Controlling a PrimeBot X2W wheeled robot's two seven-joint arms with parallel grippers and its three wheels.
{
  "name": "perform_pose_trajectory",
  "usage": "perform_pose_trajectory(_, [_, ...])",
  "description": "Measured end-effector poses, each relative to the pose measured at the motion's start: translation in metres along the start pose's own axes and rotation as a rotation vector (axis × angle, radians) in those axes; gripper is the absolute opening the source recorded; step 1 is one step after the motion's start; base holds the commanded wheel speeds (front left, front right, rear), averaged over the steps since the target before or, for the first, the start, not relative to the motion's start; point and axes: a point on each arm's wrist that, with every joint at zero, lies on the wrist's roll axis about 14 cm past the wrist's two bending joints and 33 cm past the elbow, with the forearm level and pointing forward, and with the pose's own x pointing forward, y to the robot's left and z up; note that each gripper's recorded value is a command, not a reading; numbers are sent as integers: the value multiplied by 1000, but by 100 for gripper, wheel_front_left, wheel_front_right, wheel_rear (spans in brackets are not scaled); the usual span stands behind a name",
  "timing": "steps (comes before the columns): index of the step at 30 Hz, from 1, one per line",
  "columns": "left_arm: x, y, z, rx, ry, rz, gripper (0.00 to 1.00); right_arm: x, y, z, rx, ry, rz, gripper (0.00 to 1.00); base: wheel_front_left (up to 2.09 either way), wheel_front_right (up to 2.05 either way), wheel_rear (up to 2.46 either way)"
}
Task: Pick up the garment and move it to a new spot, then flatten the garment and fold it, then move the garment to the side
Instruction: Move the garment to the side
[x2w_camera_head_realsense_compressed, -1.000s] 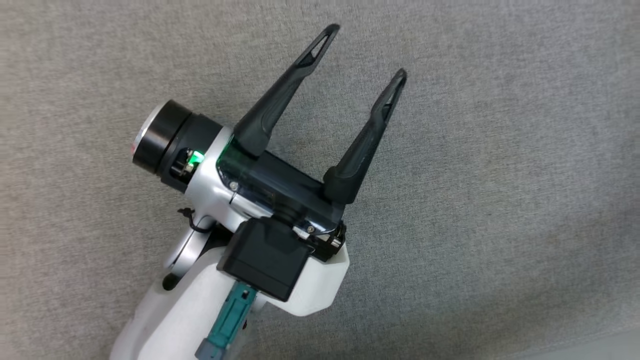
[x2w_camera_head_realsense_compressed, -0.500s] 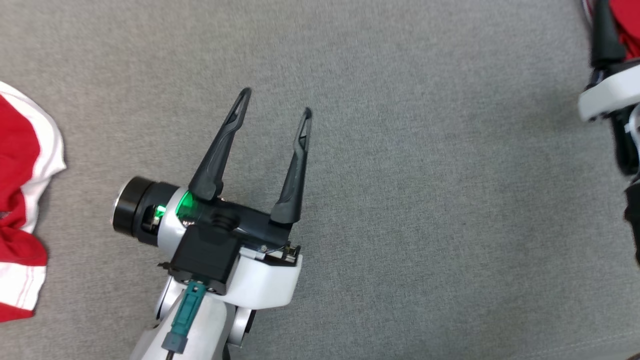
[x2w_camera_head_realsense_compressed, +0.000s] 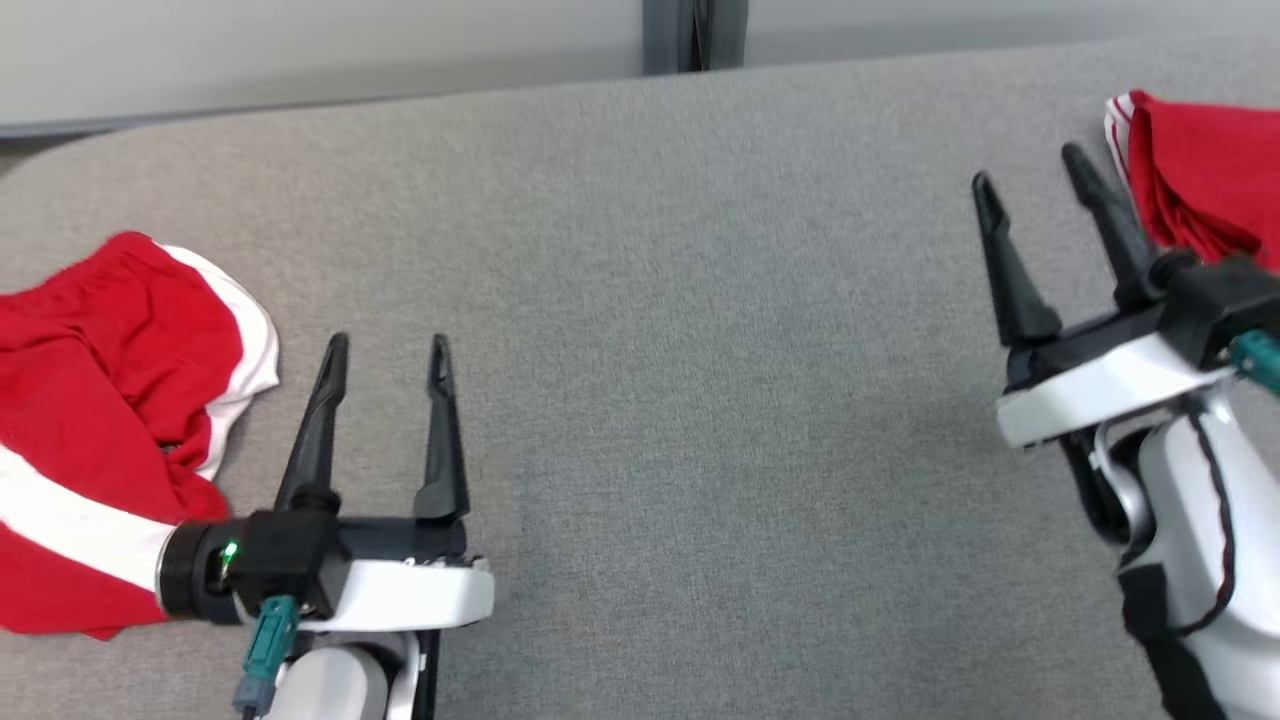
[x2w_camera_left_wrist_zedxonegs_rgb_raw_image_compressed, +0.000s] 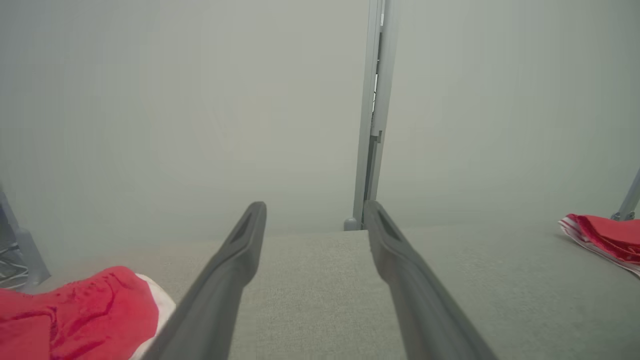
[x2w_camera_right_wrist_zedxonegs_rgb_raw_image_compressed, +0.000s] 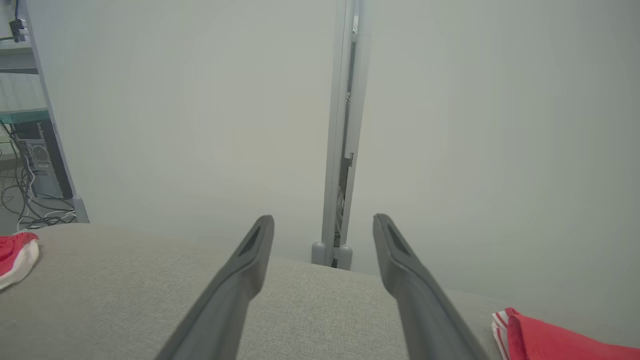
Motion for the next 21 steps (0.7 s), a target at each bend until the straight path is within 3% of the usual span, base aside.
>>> perform_pose_trajectory(11, [-48,30,4,32,33,91,100,-51,38,23,39,-49,21,100,0,0,0])
perform_pose_trajectory(21, [-77,46,-2,6,66,127,100,-100,54,13,108,-19,-11,100,0,0,0])
